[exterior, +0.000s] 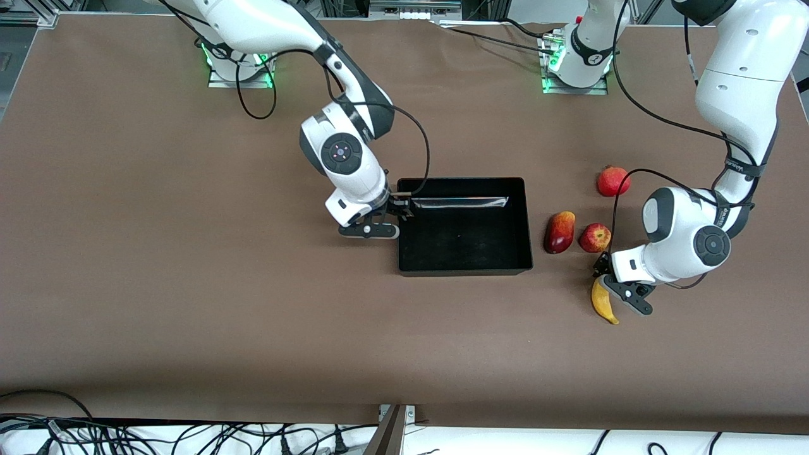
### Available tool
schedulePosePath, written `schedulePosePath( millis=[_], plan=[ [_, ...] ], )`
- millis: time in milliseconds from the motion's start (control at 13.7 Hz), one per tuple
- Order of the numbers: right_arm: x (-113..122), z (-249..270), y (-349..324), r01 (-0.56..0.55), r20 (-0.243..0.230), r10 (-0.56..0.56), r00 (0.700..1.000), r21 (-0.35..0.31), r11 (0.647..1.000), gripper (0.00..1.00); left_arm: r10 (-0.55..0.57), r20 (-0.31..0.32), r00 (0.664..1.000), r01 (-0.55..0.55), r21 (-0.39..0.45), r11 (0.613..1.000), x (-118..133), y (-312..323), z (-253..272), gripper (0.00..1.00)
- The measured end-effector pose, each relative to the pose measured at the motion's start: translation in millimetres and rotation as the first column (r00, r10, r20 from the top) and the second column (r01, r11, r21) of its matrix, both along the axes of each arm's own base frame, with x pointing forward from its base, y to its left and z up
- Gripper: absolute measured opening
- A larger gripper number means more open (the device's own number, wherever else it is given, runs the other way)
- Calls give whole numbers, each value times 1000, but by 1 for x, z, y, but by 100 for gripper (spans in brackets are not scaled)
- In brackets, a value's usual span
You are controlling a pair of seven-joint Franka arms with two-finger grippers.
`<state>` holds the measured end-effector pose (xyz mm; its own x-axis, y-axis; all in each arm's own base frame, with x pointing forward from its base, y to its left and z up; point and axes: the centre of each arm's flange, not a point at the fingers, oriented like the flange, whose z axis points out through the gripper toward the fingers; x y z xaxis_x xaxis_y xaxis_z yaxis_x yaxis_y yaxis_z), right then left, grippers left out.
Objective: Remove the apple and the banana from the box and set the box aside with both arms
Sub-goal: 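Place the banana below the apples while the right gripper grasps the tray rim, then drag the black tray away from the fruit with the right gripper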
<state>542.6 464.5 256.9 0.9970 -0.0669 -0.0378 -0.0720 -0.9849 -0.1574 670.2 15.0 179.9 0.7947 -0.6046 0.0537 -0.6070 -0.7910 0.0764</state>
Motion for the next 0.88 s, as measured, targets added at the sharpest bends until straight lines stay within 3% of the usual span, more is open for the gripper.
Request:
schedulePosePath(
  millis=[146,293,512,659,732,878],
  plan=[
    [-6,-24,5,-8,-13,8,1000,-11,1000,58,6,49,999,-6,6,1000,12,4,24,85],
    [-7,-30,7,-11,-14,11,1000,-11,1000,33,5,120,993,-8,26,1000,24,7,82,100],
    [-4,-24,8,-19,-3,19,1000,-6,1000,4,75,124,989,-84,64,994,4,5,227,100],
    [9,-15,-4,-6,3,6,1000,-16,1000,4,152,115,982,-163,94,982,-33,-12,321,100],
    [22,-4,-23,11,-18,-12,1000,-34,999,4,187,108,976,-199,112,974,-56,-21,359,100],
    [64,37,-96,-21,-60,18,998,-49,999,4,257,82,963,-267,145,953,-101,-30,414,100]
  ],
)
